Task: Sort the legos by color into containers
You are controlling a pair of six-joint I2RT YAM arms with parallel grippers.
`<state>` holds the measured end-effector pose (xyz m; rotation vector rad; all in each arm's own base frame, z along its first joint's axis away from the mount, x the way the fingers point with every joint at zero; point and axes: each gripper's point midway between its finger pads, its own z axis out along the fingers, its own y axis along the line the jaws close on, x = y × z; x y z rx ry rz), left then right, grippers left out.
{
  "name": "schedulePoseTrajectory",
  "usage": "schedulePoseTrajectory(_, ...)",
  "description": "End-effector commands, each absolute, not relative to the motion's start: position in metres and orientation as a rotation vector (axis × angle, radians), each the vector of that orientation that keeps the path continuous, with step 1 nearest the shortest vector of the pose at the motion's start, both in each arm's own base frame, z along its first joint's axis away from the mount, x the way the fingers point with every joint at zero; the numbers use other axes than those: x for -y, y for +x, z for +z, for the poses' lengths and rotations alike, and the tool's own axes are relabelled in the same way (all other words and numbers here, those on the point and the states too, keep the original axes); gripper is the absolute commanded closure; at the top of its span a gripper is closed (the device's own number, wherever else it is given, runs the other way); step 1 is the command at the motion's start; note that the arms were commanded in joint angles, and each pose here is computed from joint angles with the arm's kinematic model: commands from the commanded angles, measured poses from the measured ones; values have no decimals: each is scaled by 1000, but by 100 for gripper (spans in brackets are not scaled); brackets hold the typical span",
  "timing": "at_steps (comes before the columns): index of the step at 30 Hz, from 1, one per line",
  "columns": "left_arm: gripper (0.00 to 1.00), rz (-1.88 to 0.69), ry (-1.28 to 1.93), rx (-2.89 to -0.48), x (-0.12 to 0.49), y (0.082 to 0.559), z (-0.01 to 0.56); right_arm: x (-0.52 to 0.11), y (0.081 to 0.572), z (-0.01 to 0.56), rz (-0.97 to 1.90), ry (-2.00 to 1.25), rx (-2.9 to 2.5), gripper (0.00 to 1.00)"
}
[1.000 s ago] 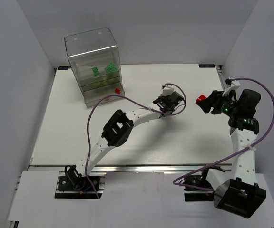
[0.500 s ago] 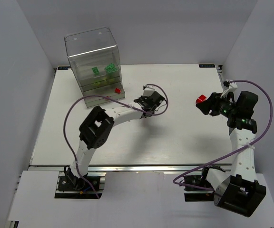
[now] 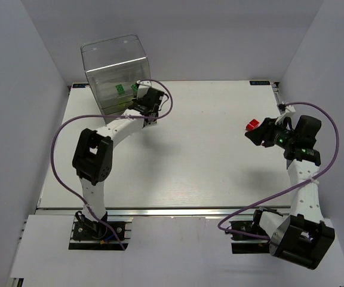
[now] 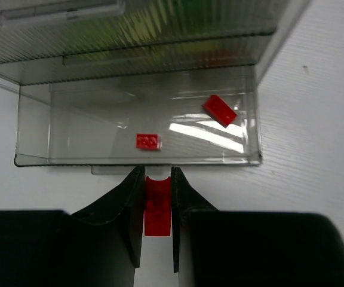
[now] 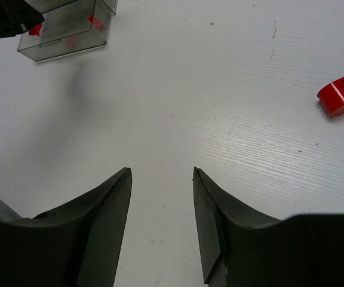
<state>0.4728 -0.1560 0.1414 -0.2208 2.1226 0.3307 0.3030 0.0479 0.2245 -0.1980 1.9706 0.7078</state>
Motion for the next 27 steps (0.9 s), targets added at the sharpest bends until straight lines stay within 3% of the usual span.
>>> schedulePoseTrajectory(1,100,371,-234,-2098,139,498,152,-51,305,228,711,-242,-1934,49)
schedulePoseTrajectory(5,100,372,-249,-2100,136,520,149,-49,306,225,687,-272,-1924,50)
schedulePoseTrajectory(6,96,374,-258,-2105,132,524,148,-49,307,224,687,-273,-1926,50)
schedulePoseTrajectory(8,79,356,-257,-2122,133,532,142,-49,307,222,690,-274,-1930,49)
schedulePoseTrajectory(9,60,352,-262,-2130,131,534,140,-48,308,221,685,-273,-1932,49)
schedulePoseTrajectory(10,53,351,-262,-2133,131,534,138,-48,308,220,687,-277,-1934,48)
schedulePoseTrajectory(14,40,319,-280,-2146,122,536,136,-46,310,214,671,-286,-1943,45)
schedulePoseTrajectory(18,43,230,-290,-2151,124,527,146,-36,317,211,599,-264,-1963,44)
schedulePoseTrajectory(20,72,118,-291,-2093,130,519,181,-24,326,208,510,-231,-1980,44)
schedulePoseTrajectory(22,100,-50,-196,-2150,150,495,173,0,337,201,350,-160,-2021,45)
schedulePoseTrajectory(24,100,-251,-109,-2067,169,473,215,25,346,185,219,-76,-2091,45)
schedulePoseTrajectory(26,100,-446,36,-2093,191,436,199,38,351,162,173,-21,-2179,44)
schedulePoseTrajectory(27,90,-513,88,-2083,197,421,203,45,354,159,136,3,-2213,40)
